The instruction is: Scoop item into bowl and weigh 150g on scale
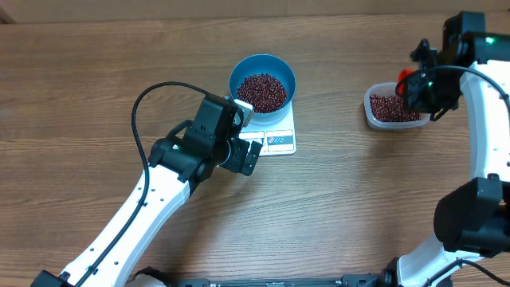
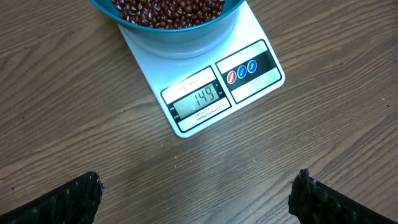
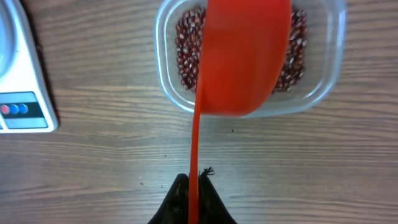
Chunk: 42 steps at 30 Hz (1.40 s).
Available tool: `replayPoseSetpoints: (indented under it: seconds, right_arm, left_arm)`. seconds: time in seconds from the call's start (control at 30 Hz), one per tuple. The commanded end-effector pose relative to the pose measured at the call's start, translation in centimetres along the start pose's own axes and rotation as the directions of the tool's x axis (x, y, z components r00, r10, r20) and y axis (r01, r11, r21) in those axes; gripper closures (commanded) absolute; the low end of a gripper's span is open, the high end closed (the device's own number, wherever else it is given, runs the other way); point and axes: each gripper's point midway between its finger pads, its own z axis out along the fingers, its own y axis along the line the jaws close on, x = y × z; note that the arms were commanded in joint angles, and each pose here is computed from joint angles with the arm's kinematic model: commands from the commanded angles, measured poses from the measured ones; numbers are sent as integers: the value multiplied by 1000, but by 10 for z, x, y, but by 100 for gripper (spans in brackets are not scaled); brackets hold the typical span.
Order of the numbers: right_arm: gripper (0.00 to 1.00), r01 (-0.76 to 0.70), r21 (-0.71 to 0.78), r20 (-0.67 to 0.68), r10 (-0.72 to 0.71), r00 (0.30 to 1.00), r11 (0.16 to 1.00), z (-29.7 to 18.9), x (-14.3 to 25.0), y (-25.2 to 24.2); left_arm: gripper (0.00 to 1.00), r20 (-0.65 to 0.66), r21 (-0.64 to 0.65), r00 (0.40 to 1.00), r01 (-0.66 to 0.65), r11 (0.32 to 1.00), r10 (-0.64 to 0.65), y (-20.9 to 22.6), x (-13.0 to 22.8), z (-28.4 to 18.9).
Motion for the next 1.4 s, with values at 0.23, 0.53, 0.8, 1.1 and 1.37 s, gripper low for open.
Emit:
replayPoseSetpoints:
  seconds: [0.23,0.53,0.8,1.1,1.37]
  right_arm:
    - [96,2,-10,-20,-3,1000,1000,28,10,-2]
    - [96,3,-9,-19,-3,1000,1000,45,12,-4]
    - [96,-1,-13,-38,0,999,1000,54,14,-5]
    - [96,-2,-14,-48,1,999,1000,59,14,-5]
    - [96,-1,-14,-46,1,999,1000,60,13,-6]
  left_arm:
    - [0,-4,0,1000,-29,1000,29,-2,1,1]
    - [0,-4,0,1000,-29,1000,29,-2,1,1]
    - [1,-4,0,1000,-29,1000,29,-2,1,1]
    - [1,-4,0,1000,-29,1000,29,-2,1,1]
    - [1,-4,0,1000,-29,1000,29,-2,1,1]
